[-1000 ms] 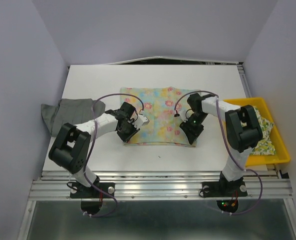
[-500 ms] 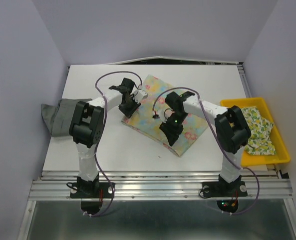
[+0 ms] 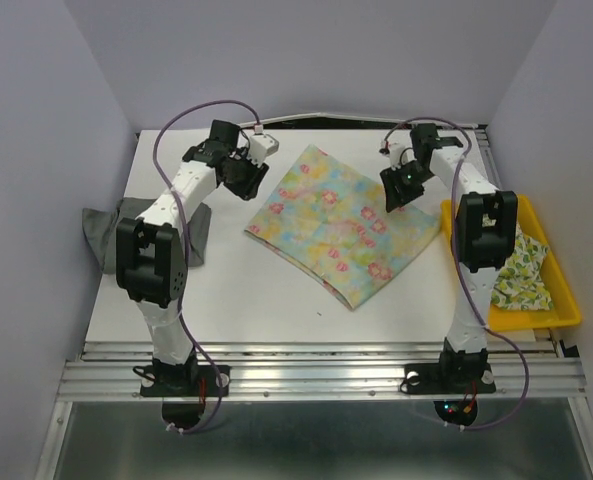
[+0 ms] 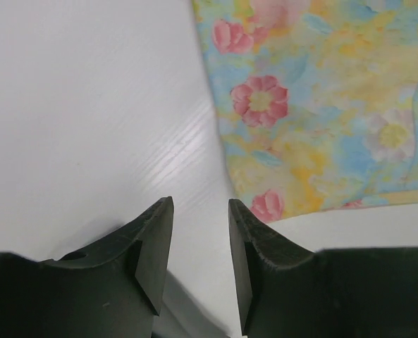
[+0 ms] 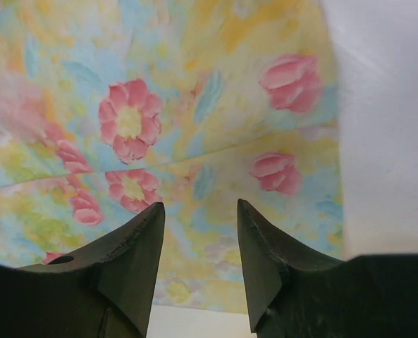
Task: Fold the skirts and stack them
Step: Flatten the skirt out
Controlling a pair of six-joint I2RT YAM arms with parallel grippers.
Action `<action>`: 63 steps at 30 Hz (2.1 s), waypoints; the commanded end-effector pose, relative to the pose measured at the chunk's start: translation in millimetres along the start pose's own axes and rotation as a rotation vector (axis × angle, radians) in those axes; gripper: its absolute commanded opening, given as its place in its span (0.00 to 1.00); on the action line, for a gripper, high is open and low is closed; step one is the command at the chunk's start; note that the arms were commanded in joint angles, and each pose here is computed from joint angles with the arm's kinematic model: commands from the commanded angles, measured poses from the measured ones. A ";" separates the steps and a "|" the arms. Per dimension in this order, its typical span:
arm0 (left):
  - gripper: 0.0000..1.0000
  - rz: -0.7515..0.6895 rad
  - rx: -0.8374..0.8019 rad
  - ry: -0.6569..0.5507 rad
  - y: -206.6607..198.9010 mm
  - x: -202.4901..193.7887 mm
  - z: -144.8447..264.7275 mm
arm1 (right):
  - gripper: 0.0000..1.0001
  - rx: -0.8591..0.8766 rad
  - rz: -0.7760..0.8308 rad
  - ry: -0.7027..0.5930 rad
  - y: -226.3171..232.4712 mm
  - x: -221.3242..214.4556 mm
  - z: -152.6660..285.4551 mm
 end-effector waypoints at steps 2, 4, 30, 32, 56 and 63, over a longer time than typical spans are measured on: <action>0.49 0.116 -0.130 0.023 -40.6 -16.1 -8.2 | 0.50 -0.064 0.075 0.169 1.5 -44.3 -33.7; 0.48 0.157 -0.152 0.031 -47.0 -20.3 -11.8 | 0.49 -0.074 0.073 0.207 -1.5 -57.5 -38.2; 0.48 0.146 -0.208 0.140 -23.0 -34.5 -92.9 | 0.56 0.455 0.145 0.502 203.4 -156.0 -39.0; 0.49 0.119 -0.209 0.079 -22.0 -19.8 -83.4 | 0.56 0.440 0.161 0.441 202.4 -137.5 -35.5; 0.48 0.174 -0.152 0.146 -26.1 -47.1 -76.2 | 0.46 -0.022 0.188 0.258 96.0 -95.8 -112.7; 0.48 0.094 -0.250 0.192 -62.4 -67.2 -68.9 | 0.46 0.087 0.223 0.357 115.6 -147.3 -91.0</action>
Point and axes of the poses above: each gripper's point midway between its finger pads, its own z axis back along the fingers, its own y axis along the line the jaws close on, x = y × z, the point moved 2 cm from there along z, back along the fingers, and after that the axes turned 9 degrees about -z, right-handed, at the moved point
